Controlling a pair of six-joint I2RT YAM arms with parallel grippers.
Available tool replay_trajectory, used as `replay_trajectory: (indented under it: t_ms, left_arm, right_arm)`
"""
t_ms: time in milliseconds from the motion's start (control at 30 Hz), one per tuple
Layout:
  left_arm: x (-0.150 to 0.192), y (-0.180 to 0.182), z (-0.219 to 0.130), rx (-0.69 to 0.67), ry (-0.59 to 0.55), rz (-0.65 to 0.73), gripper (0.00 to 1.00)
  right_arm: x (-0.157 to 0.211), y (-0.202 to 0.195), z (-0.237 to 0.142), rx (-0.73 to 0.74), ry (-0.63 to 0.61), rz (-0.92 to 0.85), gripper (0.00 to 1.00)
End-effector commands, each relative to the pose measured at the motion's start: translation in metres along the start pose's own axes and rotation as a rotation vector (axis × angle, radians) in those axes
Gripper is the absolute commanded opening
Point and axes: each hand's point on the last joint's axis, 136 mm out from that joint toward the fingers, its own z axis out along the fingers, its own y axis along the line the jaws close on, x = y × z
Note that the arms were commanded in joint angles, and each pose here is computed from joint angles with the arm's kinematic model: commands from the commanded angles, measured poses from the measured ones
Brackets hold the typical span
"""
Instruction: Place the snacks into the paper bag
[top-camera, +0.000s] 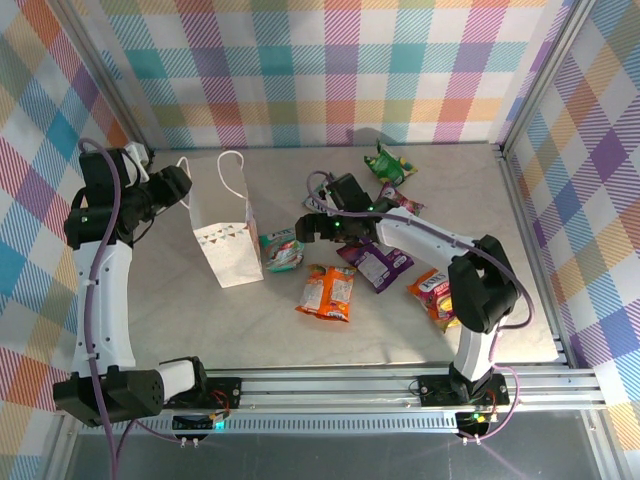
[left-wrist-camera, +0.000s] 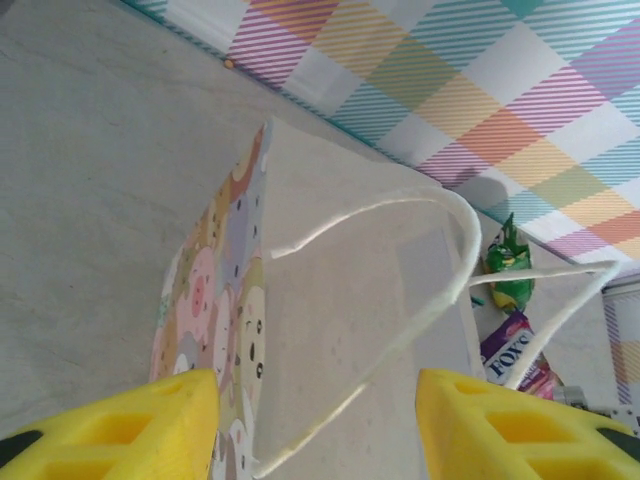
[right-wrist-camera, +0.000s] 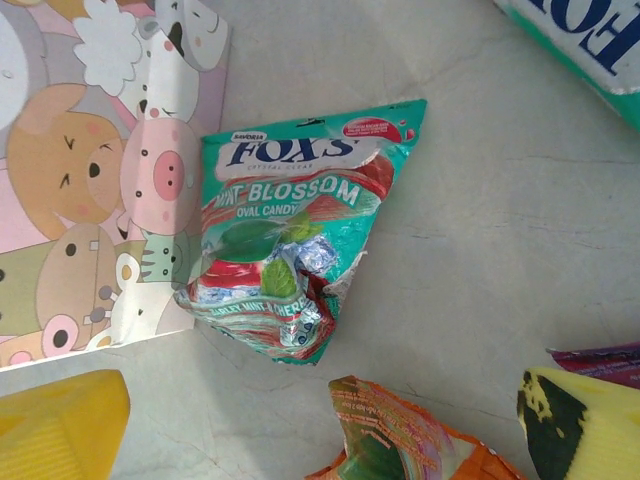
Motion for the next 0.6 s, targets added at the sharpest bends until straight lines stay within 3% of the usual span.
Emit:
replay_trajectory:
  t_ms: [0, 267, 567]
  left_arm:
    - [-0.017, 0.007, -0.010, -0.057, -0.061, 0.036, 0.53]
    - [-0.014, 0.018, -0.003, -0.102, -0.043, 0.041, 0.45]
    - [-0.010, 0.023, 0.003, -0.105, -0.027, 0.024, 0.43]
  right_arm:
    - [-0.007, 0.015, 0.004, -0.038, -0.001, 0.000, 0.99]
    - [0.003, 0.026, 0.028, -0.054, 0.058, -0.007, 1.00]
    - [0.009, 0.033, 0.055, -0.032, 0.111, -0.010, 1.00]
